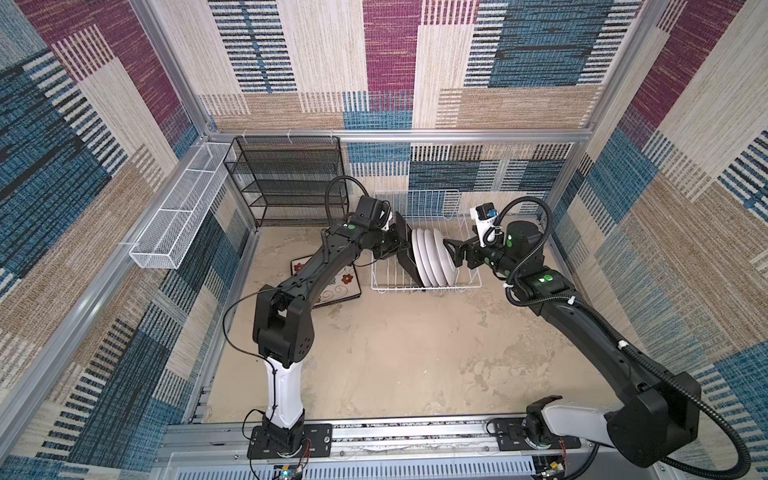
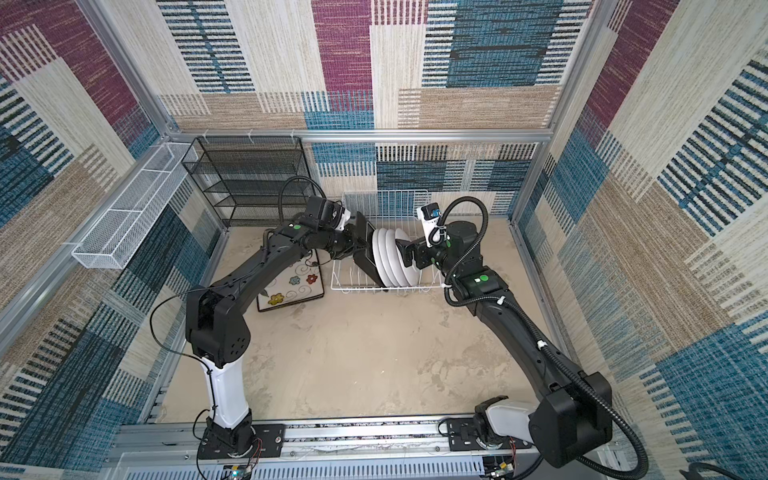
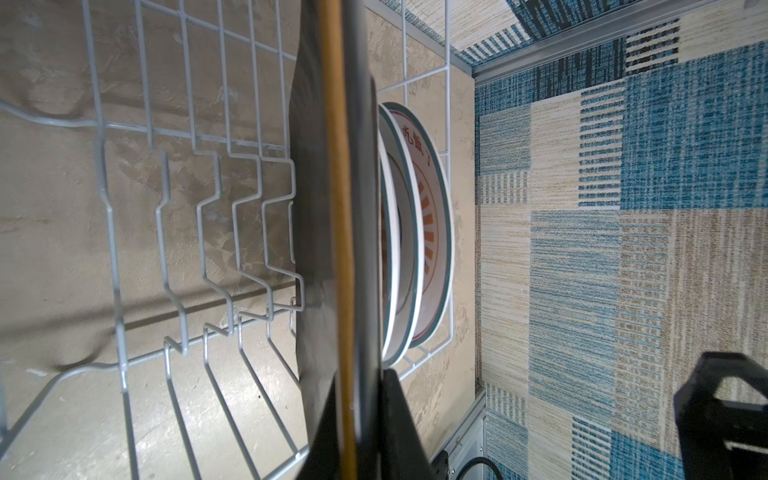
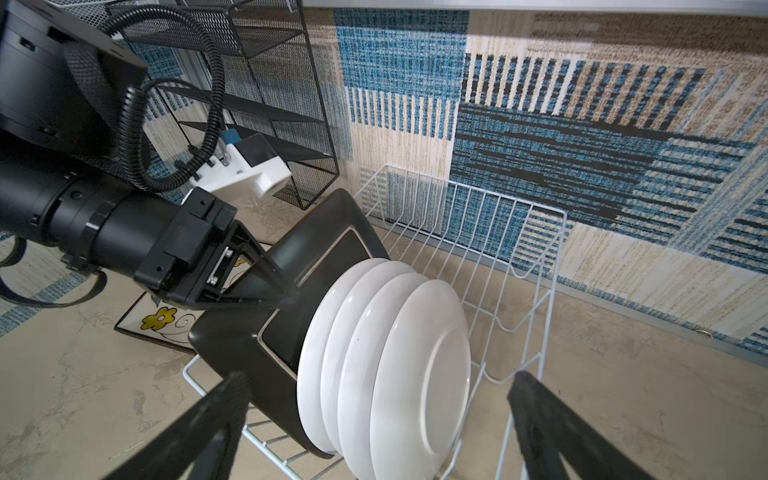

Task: Unload the plates from the dish rack
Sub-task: 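Tilt the dark square plate out of the rack toward the right gripper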

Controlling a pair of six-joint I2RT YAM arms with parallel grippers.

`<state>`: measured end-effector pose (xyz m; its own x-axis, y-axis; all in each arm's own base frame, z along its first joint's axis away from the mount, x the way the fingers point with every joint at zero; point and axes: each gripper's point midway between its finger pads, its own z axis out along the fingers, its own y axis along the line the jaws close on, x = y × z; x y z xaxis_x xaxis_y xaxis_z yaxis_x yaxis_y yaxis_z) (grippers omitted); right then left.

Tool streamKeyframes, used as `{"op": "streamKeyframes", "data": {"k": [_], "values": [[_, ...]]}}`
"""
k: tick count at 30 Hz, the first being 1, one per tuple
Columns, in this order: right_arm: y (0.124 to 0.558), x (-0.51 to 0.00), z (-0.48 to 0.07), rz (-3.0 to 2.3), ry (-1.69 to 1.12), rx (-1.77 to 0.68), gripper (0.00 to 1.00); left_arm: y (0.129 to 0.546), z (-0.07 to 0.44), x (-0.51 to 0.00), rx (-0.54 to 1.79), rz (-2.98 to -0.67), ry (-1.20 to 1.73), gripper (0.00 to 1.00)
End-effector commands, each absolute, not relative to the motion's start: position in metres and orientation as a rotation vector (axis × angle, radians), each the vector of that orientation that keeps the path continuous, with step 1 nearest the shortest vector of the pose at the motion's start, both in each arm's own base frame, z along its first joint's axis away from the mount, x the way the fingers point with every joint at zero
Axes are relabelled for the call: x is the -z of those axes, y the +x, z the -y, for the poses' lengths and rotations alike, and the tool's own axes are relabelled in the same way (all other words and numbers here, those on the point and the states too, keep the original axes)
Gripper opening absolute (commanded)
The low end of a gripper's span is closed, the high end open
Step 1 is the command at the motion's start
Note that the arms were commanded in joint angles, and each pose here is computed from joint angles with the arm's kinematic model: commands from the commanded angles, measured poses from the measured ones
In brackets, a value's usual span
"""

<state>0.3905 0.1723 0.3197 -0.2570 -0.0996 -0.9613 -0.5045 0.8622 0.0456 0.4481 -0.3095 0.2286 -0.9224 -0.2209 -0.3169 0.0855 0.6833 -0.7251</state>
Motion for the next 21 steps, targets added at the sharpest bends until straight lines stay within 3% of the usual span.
{"op": "streamKeyframes", "data": {"k": [1, 21], "values": [[0.391, -0.328, -0.172, -1.782, -0.452, -0.405, 1.0, 0.452, 0.313, -0.261, 1.174, -2.42, -0.069, 0.0], [0.396, -0.327, -0.175, -1.785, -0.454, -0.421, 1.0, 0.451, 0.289, -0.296, 1.083, -2.363, -0.024, 0.0]]}}
